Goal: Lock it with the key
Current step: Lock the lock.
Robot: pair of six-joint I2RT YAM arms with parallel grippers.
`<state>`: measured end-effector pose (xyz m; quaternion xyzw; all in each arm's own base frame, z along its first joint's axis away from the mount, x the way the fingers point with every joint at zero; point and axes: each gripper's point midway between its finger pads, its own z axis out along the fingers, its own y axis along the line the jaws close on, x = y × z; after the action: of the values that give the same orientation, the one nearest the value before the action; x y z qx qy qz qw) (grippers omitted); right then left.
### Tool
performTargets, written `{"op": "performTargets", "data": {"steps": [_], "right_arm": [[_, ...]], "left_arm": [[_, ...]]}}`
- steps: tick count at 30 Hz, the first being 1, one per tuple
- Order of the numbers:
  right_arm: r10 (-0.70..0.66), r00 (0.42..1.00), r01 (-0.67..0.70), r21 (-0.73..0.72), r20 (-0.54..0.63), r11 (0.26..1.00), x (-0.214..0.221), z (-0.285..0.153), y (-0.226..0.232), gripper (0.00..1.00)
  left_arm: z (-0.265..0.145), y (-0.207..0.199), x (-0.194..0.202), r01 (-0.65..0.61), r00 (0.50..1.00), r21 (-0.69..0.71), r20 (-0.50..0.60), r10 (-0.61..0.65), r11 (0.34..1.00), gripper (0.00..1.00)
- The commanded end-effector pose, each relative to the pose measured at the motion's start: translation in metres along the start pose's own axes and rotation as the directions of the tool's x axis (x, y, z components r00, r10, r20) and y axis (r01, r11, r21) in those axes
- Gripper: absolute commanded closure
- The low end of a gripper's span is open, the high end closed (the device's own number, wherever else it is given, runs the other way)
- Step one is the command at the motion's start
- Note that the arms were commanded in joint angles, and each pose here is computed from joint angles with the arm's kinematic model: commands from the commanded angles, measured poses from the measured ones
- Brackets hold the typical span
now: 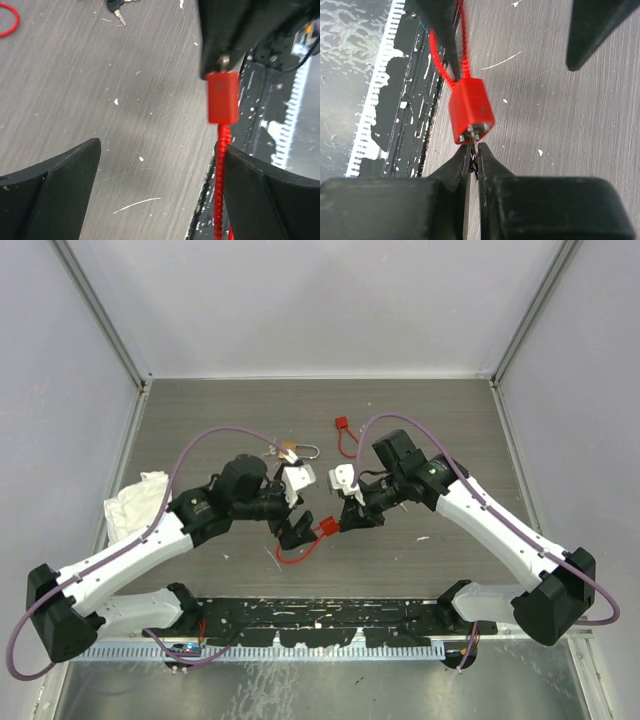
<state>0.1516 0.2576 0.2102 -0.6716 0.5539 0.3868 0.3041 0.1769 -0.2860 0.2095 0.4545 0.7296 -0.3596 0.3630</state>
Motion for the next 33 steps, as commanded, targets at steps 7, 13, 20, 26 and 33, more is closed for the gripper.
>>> {"op": "performTargets", "data": {"steps": [7,13,20,26,33], "right_arm": [[-0.02,1.0,0.02,0.016,0.004,1.0,0.003,0.009,-0.011,0.99],[-0.043,0.999,0.043,0.004,0.03,0.999,-0.001,0.007,-0.004,0.99],[-0.062,0.997,0.062,0.009,0.054,0.998,-0.011,0.003,-0.002,0.99],[-0.061,0.996,0.06,0.007,0.07,0.998,-0.016,0.001,0.0,0.99],[-0.06,0.994,0.061,-0.014,0.095,0.998,-0.021,0.001,0.004,0.99]], "left_arm": [[-0.022,0.003,-0.033,-0.19,0.973,-0.215,0.092,0.213,0.958,0.02],[-0.026,-0.021,-0.034,-0.043,0.988,0.02,0.15,0.04,0.999,0.02],[-0.002,-0.043,-0.015,0.011,0.986,0.208,0.162,-0.046,0.978,0.03],[0.017,-0.04,0.0,0.072,0.983,0.24,0.145,-0.109,0.968,0.12],[0.033,-0.037,-0.003,0.127,0.977,0.274,0.132,-0.168,0.953,0.41]]}}
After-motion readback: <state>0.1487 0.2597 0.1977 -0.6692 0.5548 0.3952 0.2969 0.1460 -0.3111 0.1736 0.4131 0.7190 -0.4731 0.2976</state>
